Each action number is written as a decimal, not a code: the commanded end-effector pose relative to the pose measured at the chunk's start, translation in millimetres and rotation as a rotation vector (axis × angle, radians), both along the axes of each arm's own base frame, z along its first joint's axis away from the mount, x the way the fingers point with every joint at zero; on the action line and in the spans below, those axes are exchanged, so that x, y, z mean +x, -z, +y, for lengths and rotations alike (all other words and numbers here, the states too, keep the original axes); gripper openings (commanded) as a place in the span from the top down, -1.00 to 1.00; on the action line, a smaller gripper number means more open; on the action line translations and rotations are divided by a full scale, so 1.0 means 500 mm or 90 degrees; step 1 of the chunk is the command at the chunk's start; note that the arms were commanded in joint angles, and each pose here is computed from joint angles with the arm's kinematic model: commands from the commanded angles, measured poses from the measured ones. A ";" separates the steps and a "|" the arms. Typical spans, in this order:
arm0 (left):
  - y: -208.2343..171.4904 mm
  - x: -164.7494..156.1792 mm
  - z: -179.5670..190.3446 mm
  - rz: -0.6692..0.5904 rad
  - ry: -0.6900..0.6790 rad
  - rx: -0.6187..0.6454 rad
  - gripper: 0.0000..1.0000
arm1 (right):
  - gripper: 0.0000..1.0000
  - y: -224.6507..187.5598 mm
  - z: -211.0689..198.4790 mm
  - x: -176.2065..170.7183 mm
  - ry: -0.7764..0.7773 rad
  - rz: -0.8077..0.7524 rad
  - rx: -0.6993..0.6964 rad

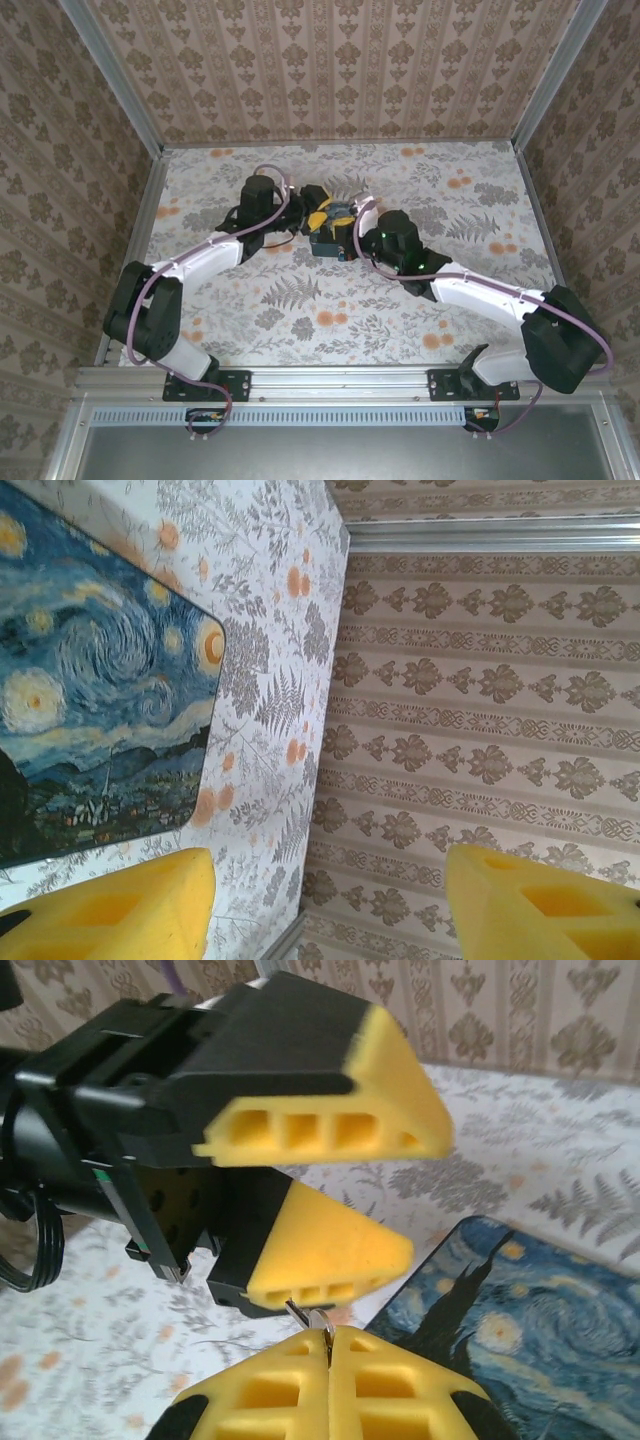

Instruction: Unlock the padlock with the key

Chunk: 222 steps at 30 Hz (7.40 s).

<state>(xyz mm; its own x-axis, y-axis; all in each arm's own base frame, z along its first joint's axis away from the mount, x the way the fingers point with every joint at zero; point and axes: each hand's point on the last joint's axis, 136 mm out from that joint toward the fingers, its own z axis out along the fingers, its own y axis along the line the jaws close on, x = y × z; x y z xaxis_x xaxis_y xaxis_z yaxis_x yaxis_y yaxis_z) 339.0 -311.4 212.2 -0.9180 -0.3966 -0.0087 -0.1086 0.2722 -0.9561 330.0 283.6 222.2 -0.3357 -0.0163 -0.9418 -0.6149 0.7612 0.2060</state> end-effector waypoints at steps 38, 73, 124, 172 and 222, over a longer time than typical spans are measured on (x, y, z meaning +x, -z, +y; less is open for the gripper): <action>-0.005 -0.007 -0.023 0.039 0.000 -0.024 0.75 | 1.00 0.000 0.019 0.035 0.123 -0.249 -0.263; -0.126 0.070 0.003 -0.344 -0.033 -0.085 1.00 | -0.17 -0.059 -0.047 0.092 0.023 0.273 0.514; -0.113 0.073 -0.010 -0.336 -0.049 -0.108 1.00 | 0.49 -0.069 0.037 0.140 -0.080 0.302 0.624; -0.043 -0.028 0.172 -0.333 -0.044 0.133 -0.31 | 1.00 0.014 -0.066 0.110 -0.047 0.309 0.551; 0.343 -0.072 -0.093 -0.472 0.195 0.459 -0.46 | 1.00 0.227 -0.186 0.189 0.145 0.494 0.498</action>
